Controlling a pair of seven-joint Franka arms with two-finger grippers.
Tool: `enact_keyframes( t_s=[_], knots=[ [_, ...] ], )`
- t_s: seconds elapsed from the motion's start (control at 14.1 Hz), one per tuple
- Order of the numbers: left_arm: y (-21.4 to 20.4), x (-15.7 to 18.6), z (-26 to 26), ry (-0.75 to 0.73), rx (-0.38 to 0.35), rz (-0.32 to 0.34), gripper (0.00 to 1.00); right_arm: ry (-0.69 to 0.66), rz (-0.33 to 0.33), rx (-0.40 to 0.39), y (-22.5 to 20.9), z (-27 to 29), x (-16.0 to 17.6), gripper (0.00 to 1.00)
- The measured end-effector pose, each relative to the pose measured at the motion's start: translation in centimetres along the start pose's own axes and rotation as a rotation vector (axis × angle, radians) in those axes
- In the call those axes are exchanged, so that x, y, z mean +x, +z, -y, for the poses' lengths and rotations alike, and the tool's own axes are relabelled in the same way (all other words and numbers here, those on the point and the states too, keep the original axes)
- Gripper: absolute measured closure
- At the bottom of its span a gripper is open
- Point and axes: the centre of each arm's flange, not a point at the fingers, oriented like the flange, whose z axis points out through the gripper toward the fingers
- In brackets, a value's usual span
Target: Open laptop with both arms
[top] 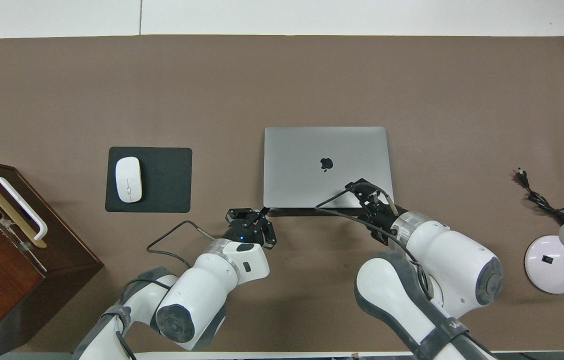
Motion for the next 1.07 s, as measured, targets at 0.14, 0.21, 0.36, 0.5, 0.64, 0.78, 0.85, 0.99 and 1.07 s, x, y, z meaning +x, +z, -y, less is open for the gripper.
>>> enact_keyframes(
  t_s=[0.14, 0.21, 0.36, 0.5, 0.64, 0.78, 0.85, 0.99, 1.07],
  knots=[
    [0.3, 0.0, 0.0, 0.001, 0.001, 0.003, 0.99, 0.000, 0.000, -0.002, 0.1, 0.0, 0.0, 0.00],
    [0.5, -0.1, 0.0, 0.002, 0.001, 0.006, 0.99, 0.000, -0.001, -0.001, 0.1, 0.0, 0.0, 0.00],
    [1.0, -0.1, 0.0, 0.003, 0.002, 0.010, 0.99, -0.003, -0.007, 0.005, 0.0, 0.3, 0.4, 0.00],
    [1.2, 0.0, 0.0, 0.003, 0.002, 0.009, 0.99, -0.011, -0.013, 0.009, -0.1, 0.4, 1.0, 0.00],
    [1.7, -0.1, -0.1, 0.005, 0.002, 0.015, 0.99, -0.013, -0.015, 0.019, -0.1, 1.1, 1.1, 0.00],
    [2.1, 0.1, -0.2, 0.008, 0.002, 0.009, 0.99, -0.012, -0.017, 0.030, 0.0, 1.8, 1.3, 0.00],
    [2.2, 0.2, -0.2, 0.009, 0.001, 0.008, 0.99, -0.013, -0.016, 0.033, 0.1, 2.1, 1.3, 0.00],
    [2.2, 0.2, -0.3, 0.010, 0.001, 0.008, 0.99, -0.014, -0.016, 0.039, 0.2, 2.5, 1.3, 0.00],
    [2.2, 0.2, -0.3, 0.011, 0.001, 0.008, 0.99, -0.016, -0.016, 0.044, 0.2, 2.9, 1.3, 0.00]
  ],
)
